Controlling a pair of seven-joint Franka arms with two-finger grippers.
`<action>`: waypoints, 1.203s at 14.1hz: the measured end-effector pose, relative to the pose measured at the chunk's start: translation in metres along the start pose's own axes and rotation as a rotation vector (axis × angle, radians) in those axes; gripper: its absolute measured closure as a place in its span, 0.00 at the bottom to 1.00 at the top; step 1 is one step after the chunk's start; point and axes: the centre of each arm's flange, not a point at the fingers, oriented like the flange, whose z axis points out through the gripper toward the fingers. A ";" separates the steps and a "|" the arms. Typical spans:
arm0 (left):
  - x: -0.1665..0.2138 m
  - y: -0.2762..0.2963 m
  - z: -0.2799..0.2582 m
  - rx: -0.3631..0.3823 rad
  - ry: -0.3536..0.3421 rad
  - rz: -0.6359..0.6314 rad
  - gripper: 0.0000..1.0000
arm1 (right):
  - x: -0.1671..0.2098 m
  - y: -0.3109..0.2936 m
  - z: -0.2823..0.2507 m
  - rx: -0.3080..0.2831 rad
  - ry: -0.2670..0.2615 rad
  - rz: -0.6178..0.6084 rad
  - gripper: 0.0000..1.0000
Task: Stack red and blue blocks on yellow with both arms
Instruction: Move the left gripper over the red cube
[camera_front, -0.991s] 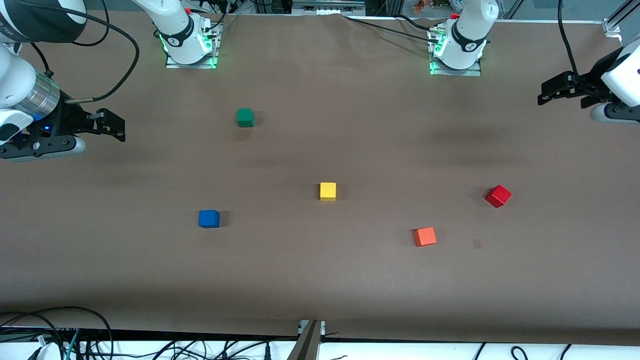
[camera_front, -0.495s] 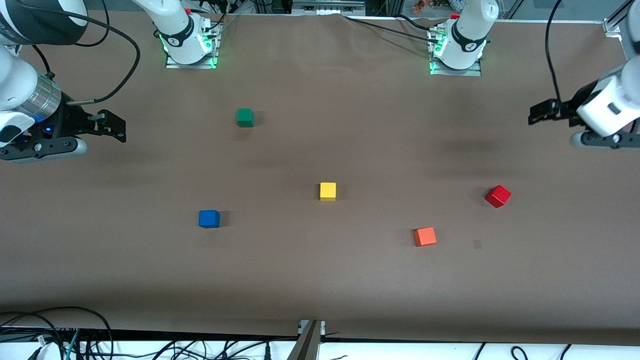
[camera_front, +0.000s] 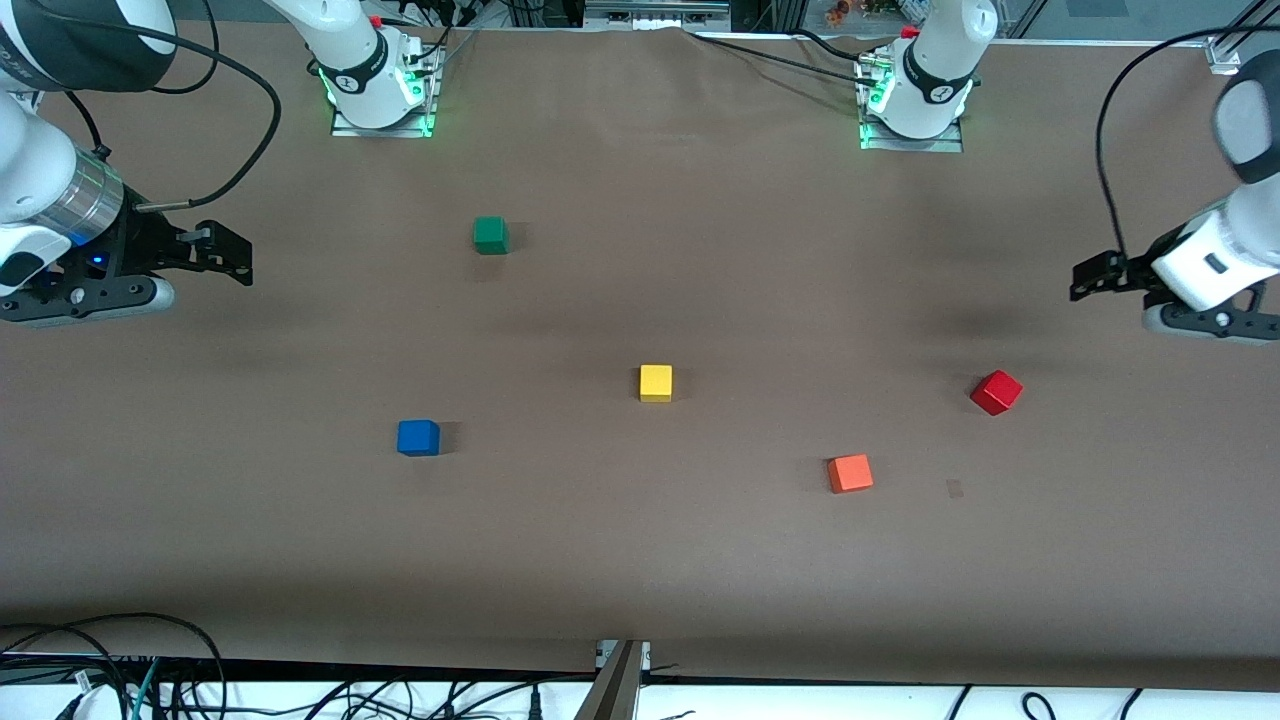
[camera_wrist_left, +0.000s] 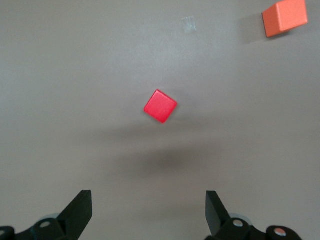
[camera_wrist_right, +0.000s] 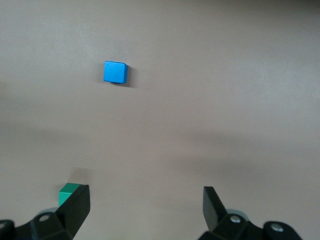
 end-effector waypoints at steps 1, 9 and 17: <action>-0.001 0.001 0.014 0.004 0.020 -0.007 0.00 | 0.000 0.000 0.001 0.000 -0.001 0.001 0.00; 0.014 0.006 0.080 0.043 0.144 -0.011 0.00 | 0.000 0.000 0.001 0.000 -0.002 0.001 0.00; 0.011 0.010 0.165 0.037 0.066 -0.074 0.00 | 0.000 0.000 0.001 0.000 -0.003 0.001 0.00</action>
